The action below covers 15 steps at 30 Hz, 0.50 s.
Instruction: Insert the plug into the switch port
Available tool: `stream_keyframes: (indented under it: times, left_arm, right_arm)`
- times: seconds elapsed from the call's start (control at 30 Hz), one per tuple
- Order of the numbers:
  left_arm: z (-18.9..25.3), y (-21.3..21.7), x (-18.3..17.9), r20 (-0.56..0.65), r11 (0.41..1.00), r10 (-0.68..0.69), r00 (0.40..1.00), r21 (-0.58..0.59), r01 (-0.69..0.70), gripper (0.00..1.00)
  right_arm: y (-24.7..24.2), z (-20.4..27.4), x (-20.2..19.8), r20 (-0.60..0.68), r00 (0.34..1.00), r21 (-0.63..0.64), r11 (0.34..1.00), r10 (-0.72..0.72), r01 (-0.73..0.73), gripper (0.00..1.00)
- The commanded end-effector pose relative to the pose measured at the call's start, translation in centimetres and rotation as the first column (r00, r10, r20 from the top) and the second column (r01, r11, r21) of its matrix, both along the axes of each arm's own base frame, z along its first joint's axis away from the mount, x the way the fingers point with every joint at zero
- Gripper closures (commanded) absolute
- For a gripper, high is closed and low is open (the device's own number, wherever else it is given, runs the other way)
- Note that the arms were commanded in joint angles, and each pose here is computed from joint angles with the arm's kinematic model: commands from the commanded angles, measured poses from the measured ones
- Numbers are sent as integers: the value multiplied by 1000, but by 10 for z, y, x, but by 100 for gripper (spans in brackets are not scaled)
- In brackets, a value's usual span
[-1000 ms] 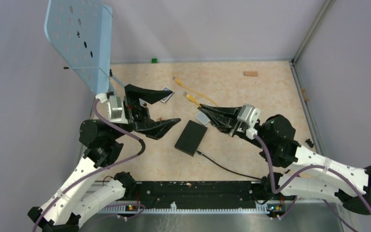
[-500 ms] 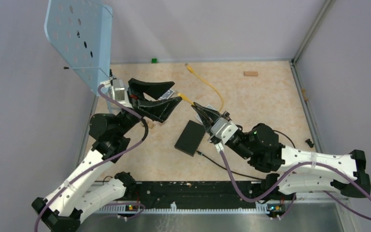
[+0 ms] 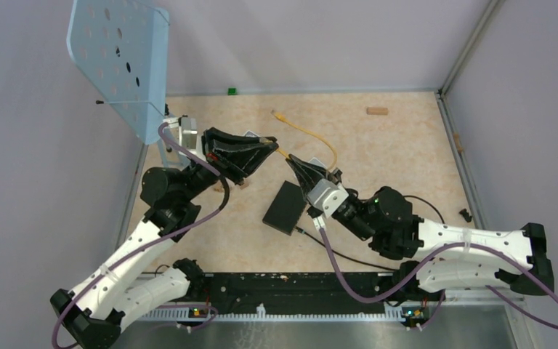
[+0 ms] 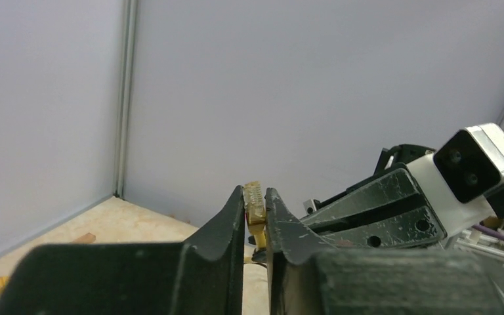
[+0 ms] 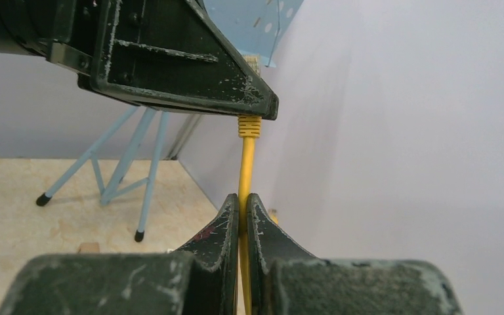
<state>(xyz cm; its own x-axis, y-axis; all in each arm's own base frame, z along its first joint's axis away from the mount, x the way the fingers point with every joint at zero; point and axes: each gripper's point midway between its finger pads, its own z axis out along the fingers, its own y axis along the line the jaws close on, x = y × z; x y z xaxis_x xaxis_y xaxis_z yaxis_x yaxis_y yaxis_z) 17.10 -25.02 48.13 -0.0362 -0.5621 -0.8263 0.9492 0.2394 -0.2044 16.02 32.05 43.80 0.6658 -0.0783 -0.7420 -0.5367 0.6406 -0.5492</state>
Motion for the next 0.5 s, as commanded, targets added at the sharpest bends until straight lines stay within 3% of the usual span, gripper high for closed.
stream_keyframes:
  times: [0.0, 0.13, 0.23, 0.3, 0.37, 0.47]
  left_arm:
    - [19, -1, -17, 82, 998, -60, 995, -16, 61, 97]
    - [11, -8, -34, 166, 989, -144, 976, 59, 136, 100]
    - [0, -11, -54, 262, 970, -226, 938, 149, 192, 100]
    - [-7, -9, -65, 295, 959, -260, 919, 189, 211, 100]
    - [-14, -6, -77, 345, 949, -292, 892, 218, 226, 100]
    - [-26, -1, -96, 402, 926, -353, 845, 276, 256, 100]
  right_arm:
    - [-9, 32, -7, 17, 1000, 80, 997, 5, -7, 100]
    - [-4, 27, -14, -25, 997, 39, 997, 67, -66, 99]
    - [-4, 23, -28, -106, 981, 11, 987, 162, -162, 67]
    - [-8, 20, -40, -183, 956, 8, 972, 231, -233, 53]
    - [-11, 17, -54, -236, 923, 4, 950, 303, -311, 47]
    - [-11, 9, -77, -313, 858, -6, 902, 408, -431, 45]
